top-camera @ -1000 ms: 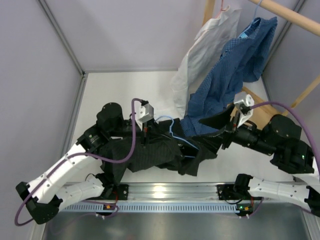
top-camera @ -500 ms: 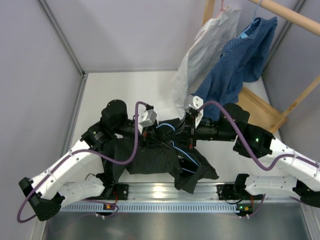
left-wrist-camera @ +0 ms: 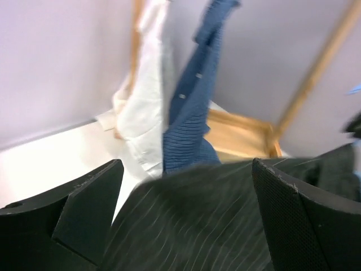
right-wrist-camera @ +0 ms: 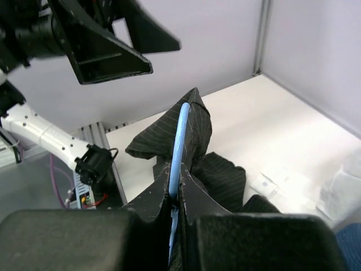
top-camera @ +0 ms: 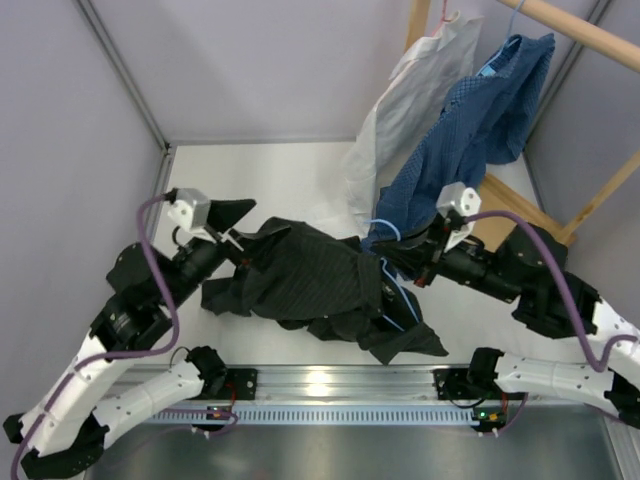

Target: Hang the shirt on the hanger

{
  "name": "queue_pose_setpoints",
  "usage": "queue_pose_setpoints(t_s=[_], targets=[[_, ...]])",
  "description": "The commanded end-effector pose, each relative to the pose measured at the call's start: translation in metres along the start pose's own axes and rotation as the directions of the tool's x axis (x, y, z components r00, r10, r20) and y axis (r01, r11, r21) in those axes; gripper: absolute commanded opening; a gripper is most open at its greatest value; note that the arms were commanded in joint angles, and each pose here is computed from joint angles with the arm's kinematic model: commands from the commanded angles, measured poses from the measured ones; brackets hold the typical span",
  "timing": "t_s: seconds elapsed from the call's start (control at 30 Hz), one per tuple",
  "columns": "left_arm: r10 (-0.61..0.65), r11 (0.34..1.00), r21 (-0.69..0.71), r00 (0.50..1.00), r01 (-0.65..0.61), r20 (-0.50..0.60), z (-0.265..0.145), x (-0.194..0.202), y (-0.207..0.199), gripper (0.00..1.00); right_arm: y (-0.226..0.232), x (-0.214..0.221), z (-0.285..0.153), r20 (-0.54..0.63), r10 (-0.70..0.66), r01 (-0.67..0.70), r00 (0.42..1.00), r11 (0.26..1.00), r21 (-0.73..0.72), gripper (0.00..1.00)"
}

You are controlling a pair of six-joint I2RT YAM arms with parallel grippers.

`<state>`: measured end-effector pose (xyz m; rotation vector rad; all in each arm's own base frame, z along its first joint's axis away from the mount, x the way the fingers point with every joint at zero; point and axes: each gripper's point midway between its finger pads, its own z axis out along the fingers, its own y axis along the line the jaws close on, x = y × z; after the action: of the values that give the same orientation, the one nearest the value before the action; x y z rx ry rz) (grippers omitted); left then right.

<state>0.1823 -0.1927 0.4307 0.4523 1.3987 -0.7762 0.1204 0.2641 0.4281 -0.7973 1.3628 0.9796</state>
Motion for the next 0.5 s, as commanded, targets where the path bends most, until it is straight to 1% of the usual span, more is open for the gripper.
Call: queue_pose_setpoints(t_s=[0.0,0.07,0.13,0.17,0.2,0.23,0.27,0.3,0.33,0.37,0.4,0.43,0.47], targets=[[-0.148,0.936,-0.314,0.987,0.158,0.056,-0.013,0.037,0.056,0.98,-0.009,-0.058,-0.032,0.141,-0.024,0.014,0.990,0.997,0.072,0.00],[-0.178,0.926,-0.330,0.983,0.181,0.041,-0.013,0.066,0.061,0.98,-0.009,-0.059,-0.038,0.115,-0.032,0.024,0.993,0.997,0.072,0.00],[-0.183,0.932,-0.310,0.982,0.187,0.041,-0.008,0.078,0.059,0.98,-0.006,-0.071,-0.046,0.126,-0.031,0.023,0.991,0.998,0.064,0.00],[-0.182,0.942,-0.271,0.980,0.198,0.081,-0.002,0.071,0.054,0.98,-0.006,-0.068,-0.048,0.108,-0.031,0.024,0.994,0.998,0.062,0.00],[-0.190,0.947,-0.252,0.980,0.201,0.065,0.003,0.083,0.051,0.98,-0.004,-0.071,-0.050,0.111,-0.026,0.020,0.993,0.998,0.057,0.00],[-0.197,0.952,-0.227,0.979,0.205,0.058,0.006,0.086,0.047,0.96,-0.002,-0.076,-0.052,0.115,-0.023,0.018,0.993,0.999,0.048,0.00],[-0.208,0.961,-0.175,0.976,0.216,0.061,0.013,0.085,0.038,0.91,-0.001,-0.076,-0.054,0.108,-0.020,0.015,0.994,0.999,0.045,0.00],[-0.215,0.960,-0.172,0.975,0.221,0.053,0.021,0.091,0.037,0.84,0.000,-0.076,-0.054,0.103,-0.018,0.014,0.995,0.999,0.038,0.00],[-0.220,0.958,-0.176,0.974,0.224,0.042,0.026,0.096,0.038,0.65,0.001,-0.077,-0.054,0.104,-0.014,0.010,0.994,0.999,0.034,0.00],[-0.224,0.955,-0.190,0.974,0.227,0.039,0.031,0.099,0.041,0.31,0.001,-0.077,-0.054,0.103,-0.010,0.007,0.995,0.999,0.033,0.00],[-0.225,0.950,-0.216,0.974,0.225,0.024,0.038,0.108,0.045,0.21,0.000,-0.076,-0.054,0.103,-0.011,0.007,0.995,0.999,0.040,0.00],[-0.228,0.942,-0.247,0.973,0.228,0.028,0.040,0.110,0.051,0.05,-0.002,-0.074,-0.054,0.099,-0.010,0.006,0.995,0.999,0.048,0.00],[-0.244,0.901,-0.353,0.967,0.252,0.066,0.038,0.112,0.070,0.00,-0.005,-0.073,-0.054,0.098,-0.011,0.004,0.995,0.998,0.065,0.00]])
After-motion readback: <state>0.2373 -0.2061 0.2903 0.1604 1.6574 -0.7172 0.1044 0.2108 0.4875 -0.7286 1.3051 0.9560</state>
